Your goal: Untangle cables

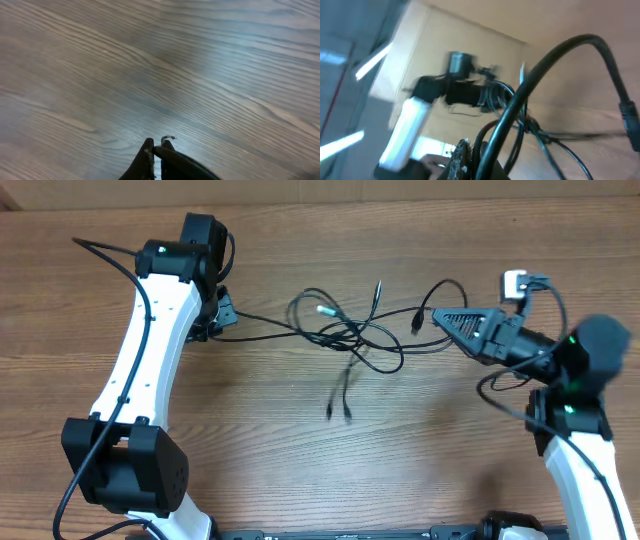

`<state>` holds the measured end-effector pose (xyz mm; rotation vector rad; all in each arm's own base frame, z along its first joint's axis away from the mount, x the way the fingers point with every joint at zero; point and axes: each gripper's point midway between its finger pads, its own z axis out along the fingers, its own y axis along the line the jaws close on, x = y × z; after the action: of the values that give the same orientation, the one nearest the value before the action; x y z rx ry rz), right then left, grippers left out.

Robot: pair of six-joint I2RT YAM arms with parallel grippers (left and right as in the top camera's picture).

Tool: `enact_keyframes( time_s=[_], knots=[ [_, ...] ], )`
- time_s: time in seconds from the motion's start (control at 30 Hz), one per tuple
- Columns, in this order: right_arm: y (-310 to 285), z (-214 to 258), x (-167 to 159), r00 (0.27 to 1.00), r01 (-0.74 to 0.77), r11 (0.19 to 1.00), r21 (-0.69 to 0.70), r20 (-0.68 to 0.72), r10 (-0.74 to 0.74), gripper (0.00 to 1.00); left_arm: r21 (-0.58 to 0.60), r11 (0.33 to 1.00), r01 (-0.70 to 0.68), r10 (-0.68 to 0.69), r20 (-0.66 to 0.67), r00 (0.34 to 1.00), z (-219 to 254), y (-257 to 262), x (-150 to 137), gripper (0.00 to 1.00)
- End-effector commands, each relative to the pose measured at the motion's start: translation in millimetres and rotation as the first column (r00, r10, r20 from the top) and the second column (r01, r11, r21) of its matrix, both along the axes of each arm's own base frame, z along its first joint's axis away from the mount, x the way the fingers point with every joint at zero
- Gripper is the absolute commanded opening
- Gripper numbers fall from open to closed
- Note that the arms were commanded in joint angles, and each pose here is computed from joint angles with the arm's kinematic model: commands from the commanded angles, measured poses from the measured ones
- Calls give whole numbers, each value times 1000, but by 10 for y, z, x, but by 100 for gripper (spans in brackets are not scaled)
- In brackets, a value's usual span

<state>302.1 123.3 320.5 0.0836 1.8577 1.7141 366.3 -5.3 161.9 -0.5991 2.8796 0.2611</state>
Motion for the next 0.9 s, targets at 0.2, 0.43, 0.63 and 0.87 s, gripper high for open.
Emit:
enact_keyframes(
  time_s=[0.2, 0.43, 0.63, 0.87],
  knots=[
    [-168, -292, 139, 972, 163, 986, -42, -162, -168, 4, -6, 960, -278, 279, 14, 960, 12, 642, -101, 4],
    [-289, -1133, 264, 864, 261, 933, -247, -371, -340, 9, -560, 820, 117, -85, 82, 993, 124, -142, 56, 4],
    [54, -1388, 243, 871, 136, 956, -261, -427, -241, 73, -681, 684, 262, -175, 196, 965, 310, -512, 121, 4],
    [629, -1465, 171, 941, -38, 959, -279, -333, -60, 83, -562, 800, 210, -193, 89, 977, 128, -519, 22, 4]
  ],
)
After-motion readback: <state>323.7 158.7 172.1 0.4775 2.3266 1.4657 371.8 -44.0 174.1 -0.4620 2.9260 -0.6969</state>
